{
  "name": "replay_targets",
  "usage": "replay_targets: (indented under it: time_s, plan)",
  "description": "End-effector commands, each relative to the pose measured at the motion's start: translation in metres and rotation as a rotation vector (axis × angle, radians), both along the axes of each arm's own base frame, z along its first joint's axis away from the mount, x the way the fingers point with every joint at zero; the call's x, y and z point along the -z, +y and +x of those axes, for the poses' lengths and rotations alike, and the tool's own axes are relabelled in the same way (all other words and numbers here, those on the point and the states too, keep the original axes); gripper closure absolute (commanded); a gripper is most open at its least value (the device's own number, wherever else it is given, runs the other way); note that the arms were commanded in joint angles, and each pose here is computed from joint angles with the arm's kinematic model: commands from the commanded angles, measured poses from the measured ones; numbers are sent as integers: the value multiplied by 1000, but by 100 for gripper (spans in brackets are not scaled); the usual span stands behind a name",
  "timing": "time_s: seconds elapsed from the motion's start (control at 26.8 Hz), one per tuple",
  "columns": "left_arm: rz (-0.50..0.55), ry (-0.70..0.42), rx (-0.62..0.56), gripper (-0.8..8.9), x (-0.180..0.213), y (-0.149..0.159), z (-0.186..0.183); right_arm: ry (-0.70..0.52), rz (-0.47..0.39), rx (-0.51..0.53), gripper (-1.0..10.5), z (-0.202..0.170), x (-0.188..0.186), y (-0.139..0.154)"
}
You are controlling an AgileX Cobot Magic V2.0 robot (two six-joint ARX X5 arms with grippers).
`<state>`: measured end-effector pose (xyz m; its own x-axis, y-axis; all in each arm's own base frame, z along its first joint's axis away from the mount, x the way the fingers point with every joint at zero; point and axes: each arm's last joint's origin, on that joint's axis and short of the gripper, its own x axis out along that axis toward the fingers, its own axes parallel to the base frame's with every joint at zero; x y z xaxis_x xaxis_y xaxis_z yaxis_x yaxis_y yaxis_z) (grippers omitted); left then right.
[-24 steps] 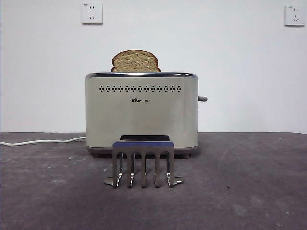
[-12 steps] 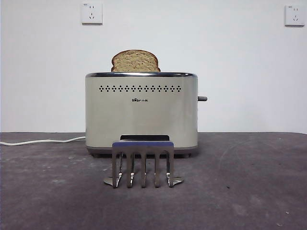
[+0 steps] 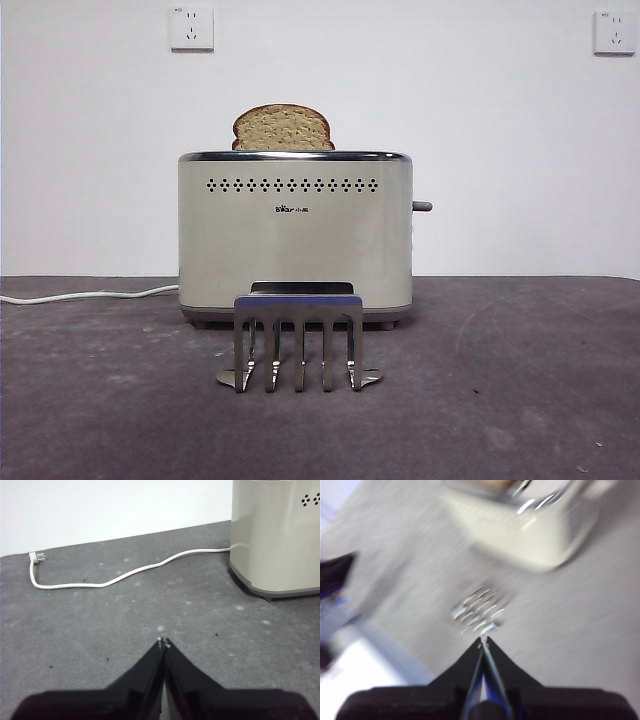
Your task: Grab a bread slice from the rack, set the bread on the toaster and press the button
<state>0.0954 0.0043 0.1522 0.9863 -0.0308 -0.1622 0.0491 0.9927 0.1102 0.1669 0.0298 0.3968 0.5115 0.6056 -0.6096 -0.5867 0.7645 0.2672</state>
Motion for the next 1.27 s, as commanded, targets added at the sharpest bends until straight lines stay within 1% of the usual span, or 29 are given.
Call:
replay_targets:
  time_s: [0.04,0.15,0.22,0.3,0.34,0.41,0.52,0.71,0.86,0.93,1.15,1.27]
  plan:
    - [-7,9,-5,816,4,0,1,-224,0,-9,946,-24,-15,-3]
    - [-7,9,-5,816,4,0,1,-454,4,20,946,-52,-20,-8]
    - [-7,9,-5,816,4,0,1,-544,-25,122,946,-64,-7,-12]
    - [-7,9,-5,816,4,0,1,-594,-30,267,946,-67,16,-17]
    - [-7,9,-5,816,4,0,1,-616,-15,336,946,-67,30,-19]
    - [-7,9,-5,816,4,0,1,-651,22,407,946,-68,52,-20]
    - [-7,9,-5,816,4,0,1,-702,50,452,946,-67,82,-21]
    - [-7,9,-5,816,4,0,1,-714,48,461,946,-69,128,-21]
    - [-7,9,-5,816,4,0,1,-691,8,543,946,-70,160,-24]
    - [-7,9,-5,816,4,0,1,-681,-2,558,946,-71,172,-24]
    - [-7,9,-5,816,4,0,1,-658,-7,557,946,-73,205,-24]
    - [-7,9,-5,816,4,0,1,-640,8,567,946,-73,217,-24]
